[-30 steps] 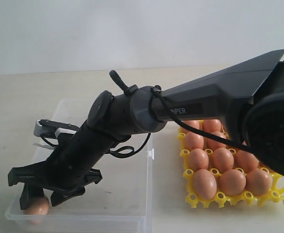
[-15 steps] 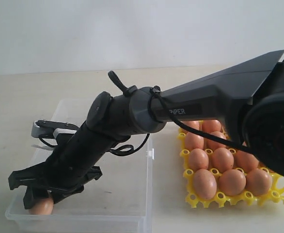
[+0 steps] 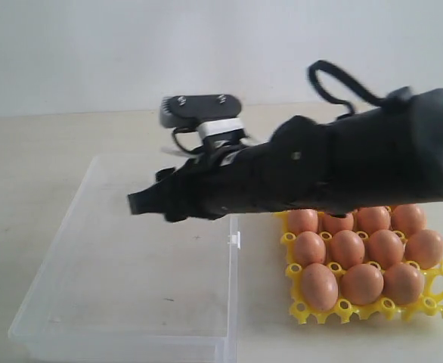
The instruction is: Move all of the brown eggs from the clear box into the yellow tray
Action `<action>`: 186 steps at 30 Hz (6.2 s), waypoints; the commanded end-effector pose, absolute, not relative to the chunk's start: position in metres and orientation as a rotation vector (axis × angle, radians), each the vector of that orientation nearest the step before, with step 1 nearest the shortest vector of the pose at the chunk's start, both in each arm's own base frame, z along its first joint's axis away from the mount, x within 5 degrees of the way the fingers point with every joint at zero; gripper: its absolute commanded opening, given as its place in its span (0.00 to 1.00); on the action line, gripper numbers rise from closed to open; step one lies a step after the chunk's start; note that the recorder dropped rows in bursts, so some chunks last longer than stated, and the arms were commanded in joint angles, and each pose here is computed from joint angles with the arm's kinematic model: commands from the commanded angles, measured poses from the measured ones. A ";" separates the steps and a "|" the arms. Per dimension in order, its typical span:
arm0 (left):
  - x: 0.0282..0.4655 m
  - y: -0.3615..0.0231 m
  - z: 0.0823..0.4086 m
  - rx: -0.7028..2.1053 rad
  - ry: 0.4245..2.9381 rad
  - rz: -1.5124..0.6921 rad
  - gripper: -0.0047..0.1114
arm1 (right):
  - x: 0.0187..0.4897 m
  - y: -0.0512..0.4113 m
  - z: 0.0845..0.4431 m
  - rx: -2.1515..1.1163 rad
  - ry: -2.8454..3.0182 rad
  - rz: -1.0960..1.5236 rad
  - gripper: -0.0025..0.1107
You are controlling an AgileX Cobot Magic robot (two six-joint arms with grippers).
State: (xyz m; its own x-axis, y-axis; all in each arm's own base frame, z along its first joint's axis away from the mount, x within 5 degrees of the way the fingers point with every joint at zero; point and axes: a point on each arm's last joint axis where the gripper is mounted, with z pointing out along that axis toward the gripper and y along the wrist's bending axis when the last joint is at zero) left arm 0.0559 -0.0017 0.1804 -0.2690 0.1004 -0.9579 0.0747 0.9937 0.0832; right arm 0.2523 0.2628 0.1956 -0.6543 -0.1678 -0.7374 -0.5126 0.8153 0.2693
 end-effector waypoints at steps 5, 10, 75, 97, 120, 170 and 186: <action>0.056 -0.002 0.183 0.124 1.828 0.015 0.04 | 0.226 0.164 0.228 -0.386 2.027 0.371 0.02; 0.056 -0.002 0.183 0.124 1.828 0.015 0.04 | 0.208 0.120 0.214 -0.293 2.080 0.288 0.02; 0.056 -0.002 0.183 0.124 1.828 0.015 0.04 | 0.181 0.018 0.145 0.215 2.378 0.080 0.02; 0.056 -0.002 0.183 0.124 1.828 0.015 0.04 | 0.181 0.020 0.134 0.189 2.440 0.075 0.03; 0.056 -0.002 0.183 0.124 1.828 0.015 0.04 | 0.182 0.019 0.135 0.247 2.420 0.086 0.58; 0.056 -0.002 0.183 0.124 1.828 0.015 0.04 | 0.187 0.066 0.269 -0.059 1.919 0.385 0.02; 0.056 -0.002 0.183 0.124 1.828 0.015 0.04 | 0.169 0.089 0.282 -0.354 1.849 0.388 0.02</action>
